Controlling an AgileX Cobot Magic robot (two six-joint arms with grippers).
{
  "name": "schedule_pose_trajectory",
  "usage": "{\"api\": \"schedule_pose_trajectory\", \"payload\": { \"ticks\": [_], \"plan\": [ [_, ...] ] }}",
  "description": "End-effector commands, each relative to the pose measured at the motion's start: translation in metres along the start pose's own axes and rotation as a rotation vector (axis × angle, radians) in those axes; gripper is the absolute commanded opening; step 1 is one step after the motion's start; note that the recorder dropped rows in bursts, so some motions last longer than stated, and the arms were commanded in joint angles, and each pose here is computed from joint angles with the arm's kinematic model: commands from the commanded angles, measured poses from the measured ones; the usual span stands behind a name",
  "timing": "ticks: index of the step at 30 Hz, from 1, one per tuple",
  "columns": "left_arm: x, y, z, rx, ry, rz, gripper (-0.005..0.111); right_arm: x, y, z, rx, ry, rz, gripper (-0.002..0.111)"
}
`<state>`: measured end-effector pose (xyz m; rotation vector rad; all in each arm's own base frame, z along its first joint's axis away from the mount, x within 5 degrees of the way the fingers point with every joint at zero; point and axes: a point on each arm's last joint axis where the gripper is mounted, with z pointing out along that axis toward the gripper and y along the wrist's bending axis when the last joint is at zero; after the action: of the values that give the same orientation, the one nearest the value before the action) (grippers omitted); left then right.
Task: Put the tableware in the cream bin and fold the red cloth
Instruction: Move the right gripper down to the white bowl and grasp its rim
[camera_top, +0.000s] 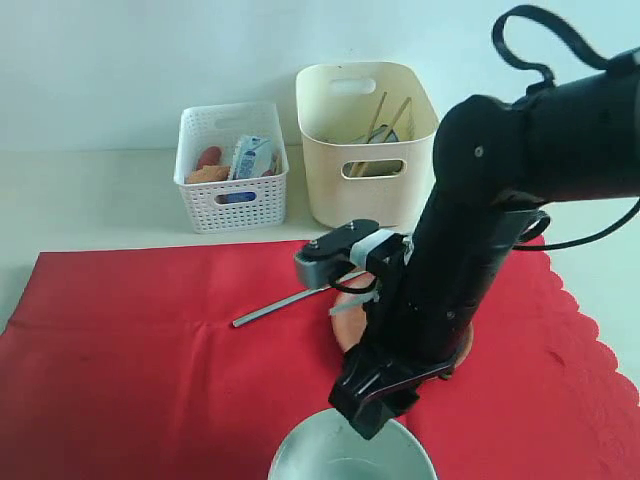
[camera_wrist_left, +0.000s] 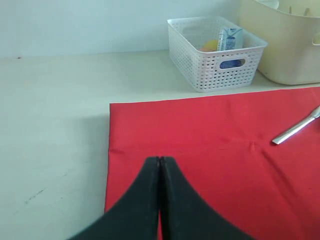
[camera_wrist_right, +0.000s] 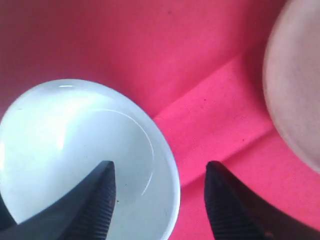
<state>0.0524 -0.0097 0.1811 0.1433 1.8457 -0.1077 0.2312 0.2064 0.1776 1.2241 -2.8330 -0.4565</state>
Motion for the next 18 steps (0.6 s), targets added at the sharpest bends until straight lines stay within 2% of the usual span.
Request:
{"api": "schedule_pose_trajectory", "payload": {
  "ticks": [1,10,18],
  "plan": [
    [0.000,0.000,0.000,-0.004,-0.012,-0.001,0.000,0.000,-0.005,0.016,-0.001,0.043,0.011,0.053],
    [0.000,0.000,0.000,-0.004,-0.012,-0.001,0.000,0.000,-0.009,0.032,-0.014,0.093,0.029,0.049],
    [0.000,0.000,0.000,-0.004,-0.012,-0.001,0.000,0.001,-0.009,0.032,-0.016,0.107,0.018,0.016]
  ]
}}
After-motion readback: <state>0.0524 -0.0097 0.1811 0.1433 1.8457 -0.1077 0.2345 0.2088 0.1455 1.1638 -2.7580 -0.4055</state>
